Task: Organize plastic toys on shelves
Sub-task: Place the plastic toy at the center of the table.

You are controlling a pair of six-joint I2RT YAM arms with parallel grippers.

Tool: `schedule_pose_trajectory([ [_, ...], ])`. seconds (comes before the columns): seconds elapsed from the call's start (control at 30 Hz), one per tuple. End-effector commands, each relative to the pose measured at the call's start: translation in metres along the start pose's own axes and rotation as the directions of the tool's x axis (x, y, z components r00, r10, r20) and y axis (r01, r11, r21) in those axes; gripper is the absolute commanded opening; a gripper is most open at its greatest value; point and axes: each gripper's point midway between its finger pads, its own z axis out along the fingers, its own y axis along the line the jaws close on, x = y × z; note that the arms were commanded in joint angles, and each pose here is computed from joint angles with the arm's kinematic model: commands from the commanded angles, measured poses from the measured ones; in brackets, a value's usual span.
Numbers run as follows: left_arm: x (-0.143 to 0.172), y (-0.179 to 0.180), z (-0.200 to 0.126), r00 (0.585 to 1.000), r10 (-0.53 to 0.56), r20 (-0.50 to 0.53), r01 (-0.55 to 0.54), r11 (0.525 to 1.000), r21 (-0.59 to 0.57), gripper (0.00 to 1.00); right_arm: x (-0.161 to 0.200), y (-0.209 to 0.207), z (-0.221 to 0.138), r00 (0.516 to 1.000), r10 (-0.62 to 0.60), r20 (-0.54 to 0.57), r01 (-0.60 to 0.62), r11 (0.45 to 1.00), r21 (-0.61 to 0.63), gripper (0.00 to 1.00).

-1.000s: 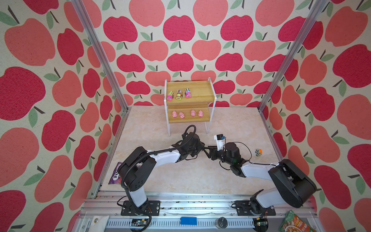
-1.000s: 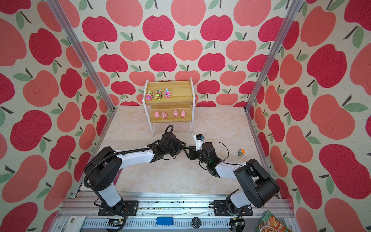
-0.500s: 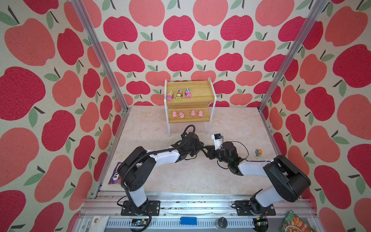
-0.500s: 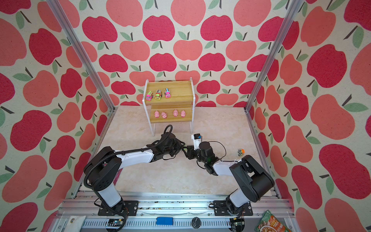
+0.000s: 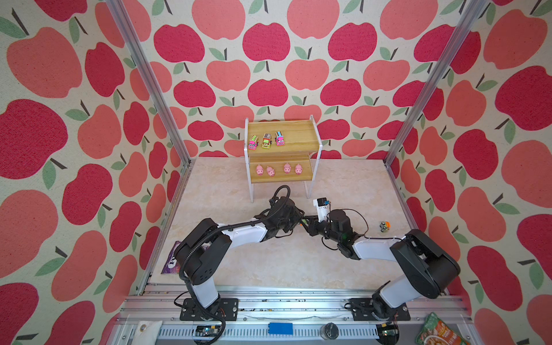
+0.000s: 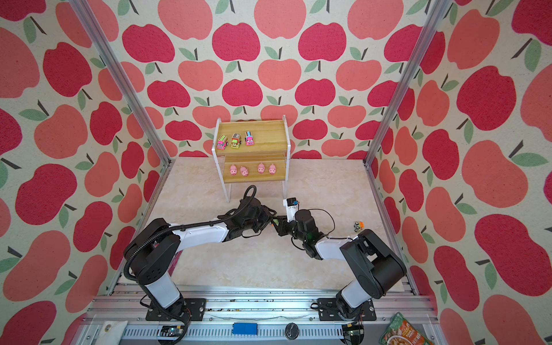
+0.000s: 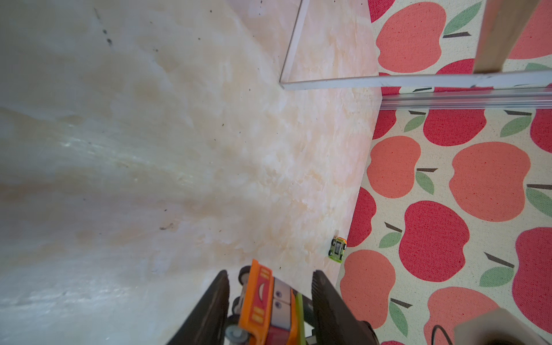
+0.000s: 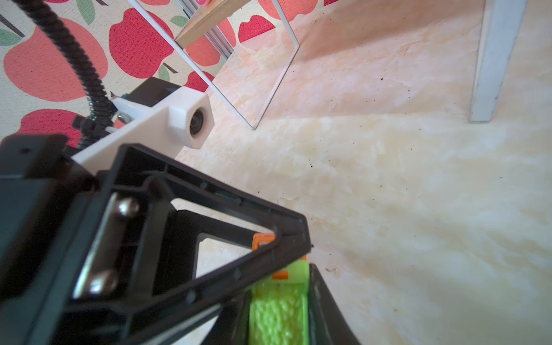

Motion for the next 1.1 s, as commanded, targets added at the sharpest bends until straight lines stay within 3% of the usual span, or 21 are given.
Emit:
schedule_pose_trajectory([
  [0.0,-0.006,0.001,-0.011,1.000,0.009,0.025,-0.009,1.000,0.005,0.56,-0.003,0.010,0.000,0.998,-0.061,-0.007,0.061,0.998,-0.032,0.20],
  [0.23,-0.022,0.023,-0.029,0.998,0.040,0.049,-0.037,0.998,-0.048,0.74,0.017,0.013,-0.006,0.977,-0.192,-0.089,0.189,0.981,-0.046,0.20],
  [0.43,-0.040,0.049,-0.058,0.993,0.099,0.056,-0.091,0.986,-0.138,0.84,0.047,0.020,-0.005,0.909,-0.364,-0.202,0.359,0.931,-0.060,0.21],
  [0.83,-0.055,0.105,-0.101,0.993,0.095,0.064,-0.078,0.968,-0.237,0.85,0.102,0.037,0.009,0.749,-0.583,-0.315,0.566,0.810,-0.153,0.24],
  [1.07,-0.056,0.114,-0.114,0.990,0.112,0.083,-0.088,0.963,-0.253,0.85,0.116,0.044,0.011,0.702,-0.632,-0.328,0.611,0.771,-0.180,0.35],
])
